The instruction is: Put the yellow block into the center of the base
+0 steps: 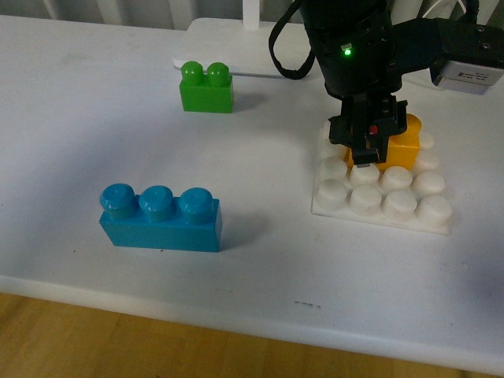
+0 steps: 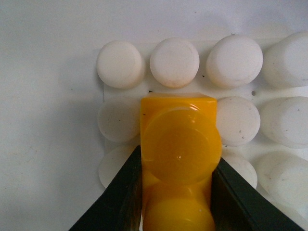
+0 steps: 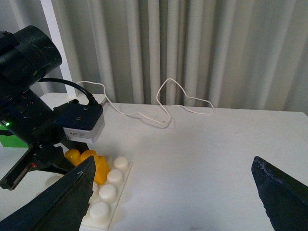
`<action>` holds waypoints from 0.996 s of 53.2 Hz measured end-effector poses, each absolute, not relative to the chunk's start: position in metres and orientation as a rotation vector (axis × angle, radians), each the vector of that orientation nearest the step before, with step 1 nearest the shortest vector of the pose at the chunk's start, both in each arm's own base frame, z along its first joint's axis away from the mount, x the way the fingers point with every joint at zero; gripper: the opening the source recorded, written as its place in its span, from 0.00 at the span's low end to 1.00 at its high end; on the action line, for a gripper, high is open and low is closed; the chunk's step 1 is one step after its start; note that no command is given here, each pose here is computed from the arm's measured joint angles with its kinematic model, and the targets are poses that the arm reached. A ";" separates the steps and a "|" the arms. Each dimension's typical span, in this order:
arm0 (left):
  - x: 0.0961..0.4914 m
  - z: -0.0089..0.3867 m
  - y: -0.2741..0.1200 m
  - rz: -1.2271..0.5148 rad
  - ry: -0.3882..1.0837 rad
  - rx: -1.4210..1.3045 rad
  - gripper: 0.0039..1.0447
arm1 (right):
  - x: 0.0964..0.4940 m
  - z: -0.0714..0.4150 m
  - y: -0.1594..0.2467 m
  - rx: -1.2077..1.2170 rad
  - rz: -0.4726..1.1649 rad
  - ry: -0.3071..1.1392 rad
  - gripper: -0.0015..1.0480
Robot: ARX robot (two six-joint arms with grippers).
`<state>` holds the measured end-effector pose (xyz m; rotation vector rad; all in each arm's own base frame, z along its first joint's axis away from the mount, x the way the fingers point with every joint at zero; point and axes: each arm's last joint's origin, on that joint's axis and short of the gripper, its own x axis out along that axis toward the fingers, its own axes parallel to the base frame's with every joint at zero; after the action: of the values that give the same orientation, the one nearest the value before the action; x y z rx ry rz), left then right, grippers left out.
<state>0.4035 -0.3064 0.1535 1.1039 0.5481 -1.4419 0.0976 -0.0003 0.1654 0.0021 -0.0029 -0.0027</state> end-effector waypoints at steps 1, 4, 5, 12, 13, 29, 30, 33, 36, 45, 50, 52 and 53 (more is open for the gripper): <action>0.403 0.153 -0.307 -1.444 0.547 1.103 0.30 | 0.098 0.165 0.000 0.002 -0.003 -0.003 0.91; 0.403 0.153 -0.307 -1.447 0.544 1.101 0.30 | 0.098 0.165 0.000 0.002 -0.003 -0.003 0.91; 0.403 0.152 -0.308 -1.448 0.543 1.100 0.30 | 0.098 0.165 0.000 0.002 -0.003 -0.003 0.91; 0.402 0.150 -0.308 -1.449 0.538 1.095 0.30 | 0.098 0.165 0.000 0.002 -0.003 -0.003 0.91; 0.402 0.150 -0.308 -1.449 0.538 1.095 0.30 | 0.098 0.165 0.000 0.002 -0.003 -0.003 0.91; 0.403 0.150 -0.309 -1.440 0.526 1.092 0.30 | 0.098 0.165 0.000 0.002 -0.003 -0.003 0.91; 0.403 0.150 -0.309 -1.439 0.525 1.093 0.30 | 0.098 0.165 0.000 0.002 -0.003 -0.003 0.91; 0.403 0.151 -0.308 -1.435 0.524 1.093 0.30 | 0.098 0.165 0.000 0.002 -0.003 -0.003 0.91; 0.404 0.152 -0.306 -1.427 0.526 1.095 0.31 | 0.098 0.165 0.000 0.002 -0.003 -0.003 0.91; 0.405 0.157 -0.303 -1.395 0.518 1.125 0.56 | 0.098 0.165 0.000 0.002 -0.003 -0.003 0.91; 0.406 0.164 -0.299 -1.370 0.516 1.139 0.71 | 0.098 0.165 0.000 0.002 -0.003 -0.003 0.91; 0.406 0.167 -0.297 -1.364 0.516 1.142 0.78 | 0.098 0.165 0.000 0.002 -0.003 -0.003 0.91; 0.405 0.170 -0.296 -1.363 0.516 1.143 0.81 | 0.098 0.165 0.000 0.002 -0.003 -0.003 0.91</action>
<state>0.4051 -0.2958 0.1696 1.1434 0.5156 -1.3633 0.0976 -0.0003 0.1654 0.0021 -0.0029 -0.0030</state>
